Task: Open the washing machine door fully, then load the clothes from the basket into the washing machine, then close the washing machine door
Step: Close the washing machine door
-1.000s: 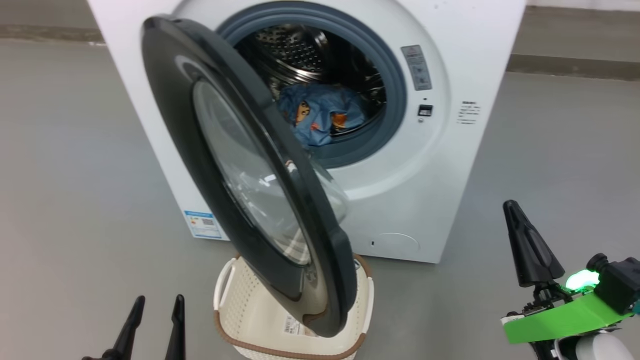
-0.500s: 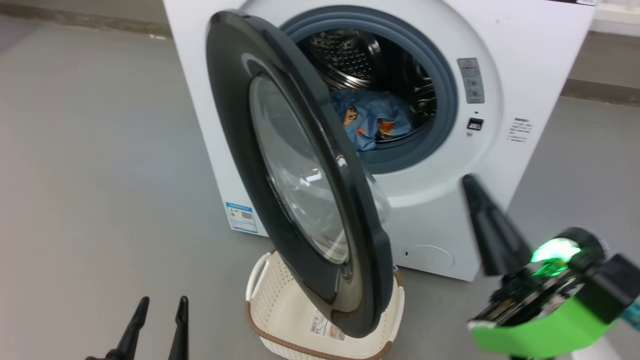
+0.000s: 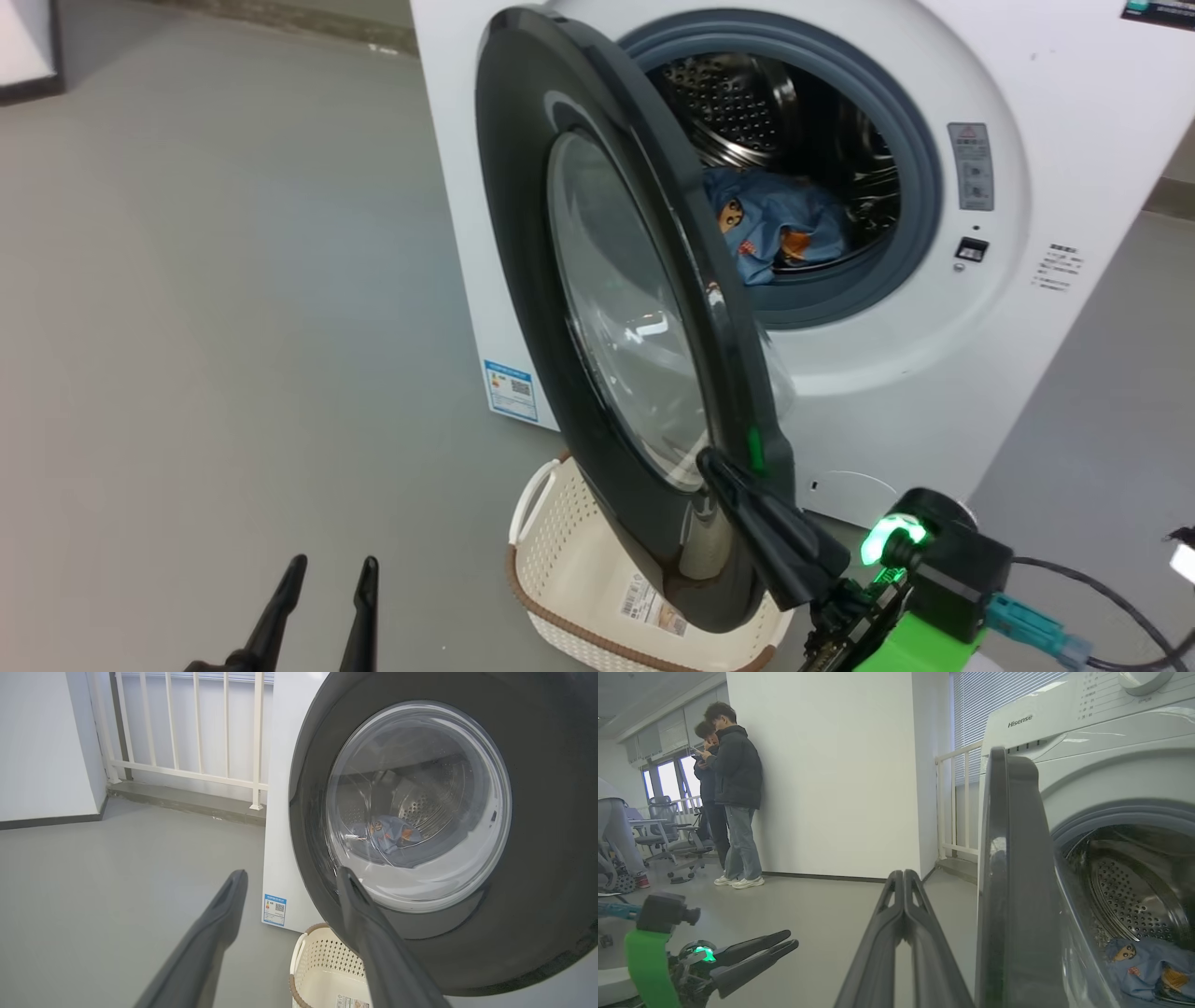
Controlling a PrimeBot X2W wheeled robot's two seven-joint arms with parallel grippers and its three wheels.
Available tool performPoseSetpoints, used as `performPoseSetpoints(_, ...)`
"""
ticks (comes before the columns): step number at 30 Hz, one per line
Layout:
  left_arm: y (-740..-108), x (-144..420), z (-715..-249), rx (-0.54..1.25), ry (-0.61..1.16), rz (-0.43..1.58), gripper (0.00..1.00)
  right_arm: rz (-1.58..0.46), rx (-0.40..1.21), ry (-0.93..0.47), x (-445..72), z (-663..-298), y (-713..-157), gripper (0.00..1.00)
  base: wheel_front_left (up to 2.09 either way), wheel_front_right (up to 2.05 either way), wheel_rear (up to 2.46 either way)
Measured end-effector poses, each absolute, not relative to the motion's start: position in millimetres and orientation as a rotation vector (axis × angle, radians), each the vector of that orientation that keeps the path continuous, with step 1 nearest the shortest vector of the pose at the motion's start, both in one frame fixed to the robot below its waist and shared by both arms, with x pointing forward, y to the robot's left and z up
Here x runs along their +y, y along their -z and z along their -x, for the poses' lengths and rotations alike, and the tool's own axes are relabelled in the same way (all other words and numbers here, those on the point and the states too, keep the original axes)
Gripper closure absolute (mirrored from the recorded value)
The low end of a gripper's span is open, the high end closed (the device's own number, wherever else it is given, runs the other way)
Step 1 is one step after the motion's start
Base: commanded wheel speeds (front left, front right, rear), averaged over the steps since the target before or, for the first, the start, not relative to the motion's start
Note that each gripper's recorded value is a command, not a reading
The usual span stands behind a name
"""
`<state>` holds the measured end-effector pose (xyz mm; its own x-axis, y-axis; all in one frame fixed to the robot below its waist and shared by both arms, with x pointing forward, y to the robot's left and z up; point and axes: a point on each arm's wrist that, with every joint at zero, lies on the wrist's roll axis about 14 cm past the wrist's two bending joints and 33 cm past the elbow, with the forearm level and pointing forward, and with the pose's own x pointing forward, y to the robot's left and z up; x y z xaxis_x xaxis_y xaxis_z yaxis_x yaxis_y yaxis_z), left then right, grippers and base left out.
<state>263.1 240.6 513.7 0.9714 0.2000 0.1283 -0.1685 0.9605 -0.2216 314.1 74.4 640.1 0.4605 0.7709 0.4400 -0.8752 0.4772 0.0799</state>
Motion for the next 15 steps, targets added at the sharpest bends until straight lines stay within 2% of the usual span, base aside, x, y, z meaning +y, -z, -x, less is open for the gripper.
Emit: performPoseSetpoints(15, -507.7, 249.6, -252.6, -0.133, -0.225, 0.211, 0.0, -0.267, -0.1, -1.055, 94.0, -327.8, -562.1, 1.0, 0.0, 0.0, 0.0)
